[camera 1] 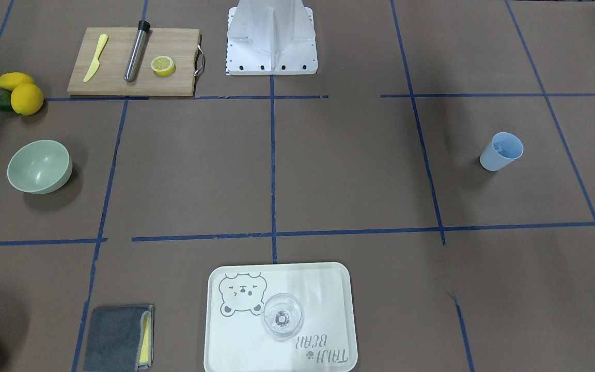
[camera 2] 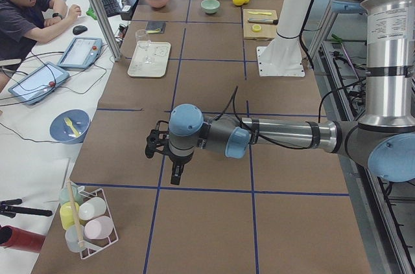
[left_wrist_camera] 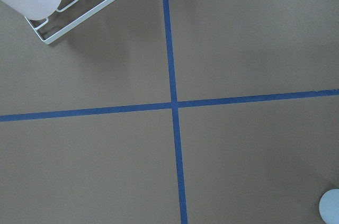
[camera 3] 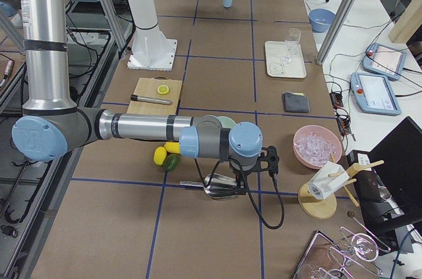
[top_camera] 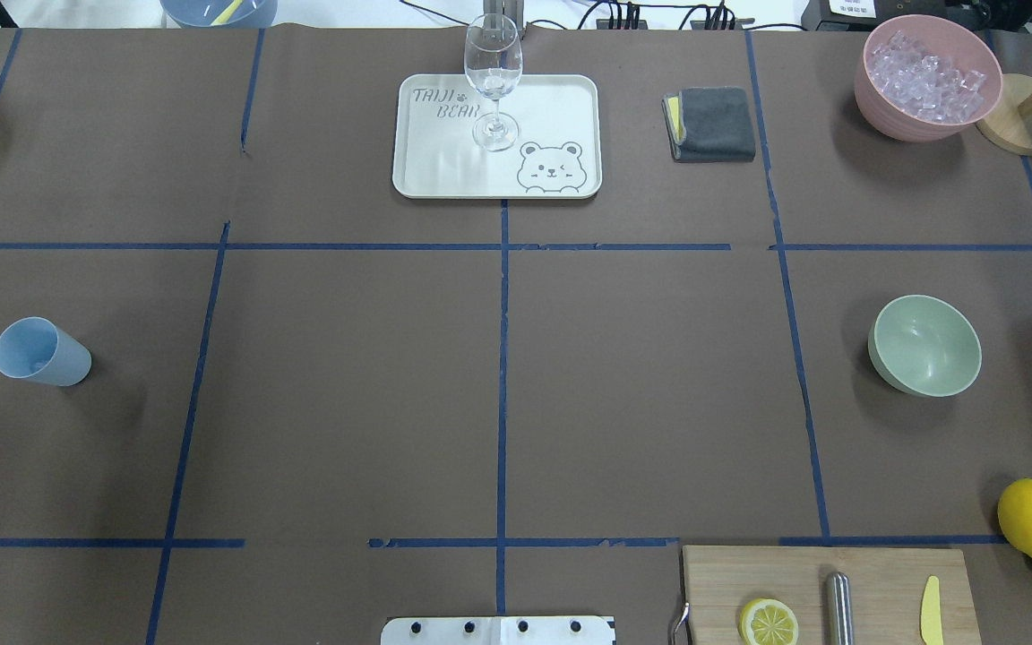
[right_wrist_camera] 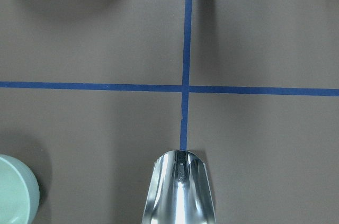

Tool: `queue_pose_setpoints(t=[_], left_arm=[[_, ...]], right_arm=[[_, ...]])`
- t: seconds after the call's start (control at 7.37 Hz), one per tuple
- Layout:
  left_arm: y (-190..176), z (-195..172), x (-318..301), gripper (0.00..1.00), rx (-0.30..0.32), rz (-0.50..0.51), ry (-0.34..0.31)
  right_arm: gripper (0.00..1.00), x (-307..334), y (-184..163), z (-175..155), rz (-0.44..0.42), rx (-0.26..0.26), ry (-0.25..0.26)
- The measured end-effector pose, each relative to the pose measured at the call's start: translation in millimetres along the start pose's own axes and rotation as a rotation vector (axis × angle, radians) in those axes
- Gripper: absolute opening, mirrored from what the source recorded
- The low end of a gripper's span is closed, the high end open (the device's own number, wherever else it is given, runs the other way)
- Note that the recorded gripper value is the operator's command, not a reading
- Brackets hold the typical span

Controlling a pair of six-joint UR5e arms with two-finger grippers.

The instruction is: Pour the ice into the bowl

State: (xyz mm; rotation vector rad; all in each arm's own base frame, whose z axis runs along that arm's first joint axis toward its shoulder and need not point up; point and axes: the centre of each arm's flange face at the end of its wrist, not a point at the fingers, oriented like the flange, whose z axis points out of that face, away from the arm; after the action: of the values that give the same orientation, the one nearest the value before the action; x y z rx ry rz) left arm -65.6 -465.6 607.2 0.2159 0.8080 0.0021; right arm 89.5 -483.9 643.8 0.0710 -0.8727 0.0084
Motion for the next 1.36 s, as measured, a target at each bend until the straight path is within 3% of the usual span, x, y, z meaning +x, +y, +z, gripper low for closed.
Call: queue_pose_setpoints(t=[0.54, 0.81, 1.09, 1.36], left_arm=[[-5.4, -2.3, 4.9, 1.0, 0.012, 0.016, 0.003], [-14.7, -7.8, 14.8, 1.0, 0.052, 0.058, 0.015], [-28.9, -16.2, 36.3, 1.0, 0.104, 0.106, 0.03], [-31.7, -31.1, 104.3, 1.0, 0.134, 0.089, 0.07]], right_arm=[[1.0, -23.0, -12.6, -12.5, -0.023, 0.026, -0.005], [1.0, -53.4, -27.9, -21.6, -0.018, 0.041, -0.049], [1.0, -66.9, -18.4, 2.1, -0.006, -0.012, -0.141], [1.0, -93.1, -21.2, 22.1, 0.029, -0.037, -0.143]])
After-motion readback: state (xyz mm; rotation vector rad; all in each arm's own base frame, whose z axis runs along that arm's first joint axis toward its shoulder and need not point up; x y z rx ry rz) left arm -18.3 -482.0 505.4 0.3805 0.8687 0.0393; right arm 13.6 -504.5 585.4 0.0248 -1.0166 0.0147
